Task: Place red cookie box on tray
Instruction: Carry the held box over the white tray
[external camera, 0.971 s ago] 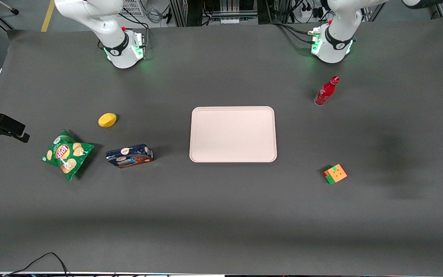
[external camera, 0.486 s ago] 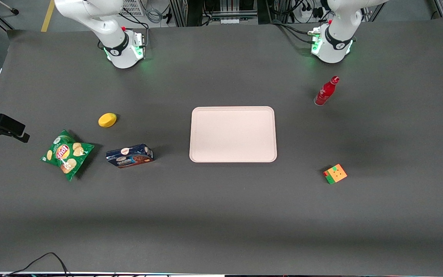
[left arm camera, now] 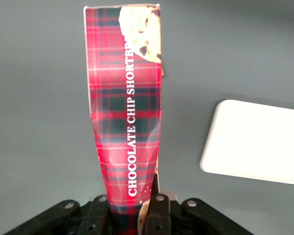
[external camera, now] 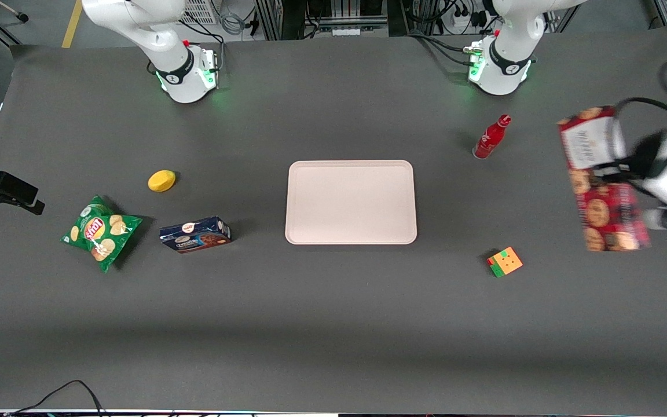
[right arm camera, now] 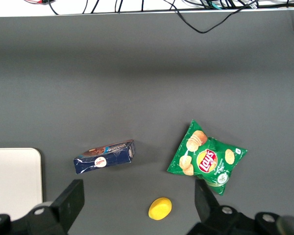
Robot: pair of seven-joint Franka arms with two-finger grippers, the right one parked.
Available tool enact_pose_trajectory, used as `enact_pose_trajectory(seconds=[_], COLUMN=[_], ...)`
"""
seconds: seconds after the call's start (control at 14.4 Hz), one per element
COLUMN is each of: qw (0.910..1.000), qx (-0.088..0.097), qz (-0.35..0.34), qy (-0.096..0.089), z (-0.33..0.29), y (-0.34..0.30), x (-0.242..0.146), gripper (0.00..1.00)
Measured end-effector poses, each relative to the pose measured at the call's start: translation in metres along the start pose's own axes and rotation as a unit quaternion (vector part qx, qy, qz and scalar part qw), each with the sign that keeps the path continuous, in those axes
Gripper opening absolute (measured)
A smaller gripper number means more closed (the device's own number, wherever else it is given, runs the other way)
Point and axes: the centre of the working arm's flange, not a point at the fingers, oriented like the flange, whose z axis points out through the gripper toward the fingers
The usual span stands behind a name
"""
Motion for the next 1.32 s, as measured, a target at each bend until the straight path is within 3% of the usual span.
enact_pose_trajectory(seconds=[0.49,0.76,0.97,1.32], qw=[0.9983,0.9941,0.9864,0.9816], qx=[0.0,0.022,0.06,0.03], qz=[0.029,0.07,0.084,0.108], qy=[0.051,0.079,0.128,0.154], z=[0.052,0.123,0.199,0.29], y=[0.185,0.259,0.287,0.295], x=[-0.073,-0.121,-0.146,-0.162], gripper=[0.24,0.24,0.24,0.24])
